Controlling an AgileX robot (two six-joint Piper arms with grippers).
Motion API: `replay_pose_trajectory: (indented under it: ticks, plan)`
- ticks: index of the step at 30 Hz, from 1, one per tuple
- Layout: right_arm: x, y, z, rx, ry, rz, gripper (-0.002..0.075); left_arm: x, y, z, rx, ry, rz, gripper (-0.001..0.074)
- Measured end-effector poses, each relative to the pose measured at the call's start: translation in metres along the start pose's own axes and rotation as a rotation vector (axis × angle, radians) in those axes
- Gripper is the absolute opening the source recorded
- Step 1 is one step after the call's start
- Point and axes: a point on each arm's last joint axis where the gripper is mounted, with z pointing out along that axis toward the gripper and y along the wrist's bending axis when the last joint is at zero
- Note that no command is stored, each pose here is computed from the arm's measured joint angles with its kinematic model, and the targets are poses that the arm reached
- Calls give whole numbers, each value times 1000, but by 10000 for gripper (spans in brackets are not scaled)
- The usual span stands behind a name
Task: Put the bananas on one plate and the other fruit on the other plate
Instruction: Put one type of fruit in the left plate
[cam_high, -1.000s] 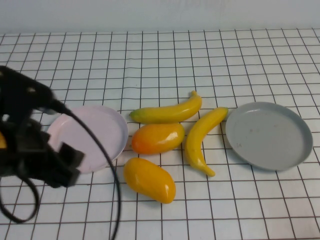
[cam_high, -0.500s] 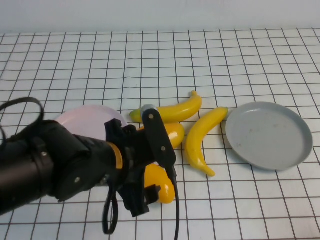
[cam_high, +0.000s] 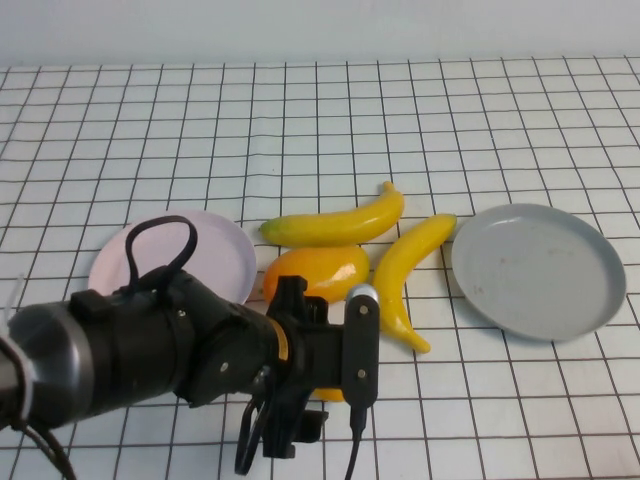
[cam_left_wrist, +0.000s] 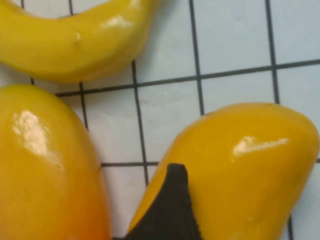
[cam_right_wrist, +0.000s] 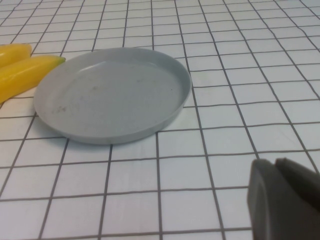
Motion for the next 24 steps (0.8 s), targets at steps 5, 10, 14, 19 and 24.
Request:
replay_pose_trajectory:
  ticks: [5,10,14,19,24]
  plan:
    - [0,0,0,0,0,0,-17,2,5,14,-37,-18,46,599]
    - [0,0,0,0,0,0,-17,9,6,29,-26,2,60,599]
    - [0,0,0,0,0,0,-17,10,7,33,-22,7,58,584]
    - [0,0,0,0,0,0,-17,8,10,27,-40,1,59,497]
    - [0,0,0,0,0,0,-16,-5,33,-11,-169,-77,-101,497]
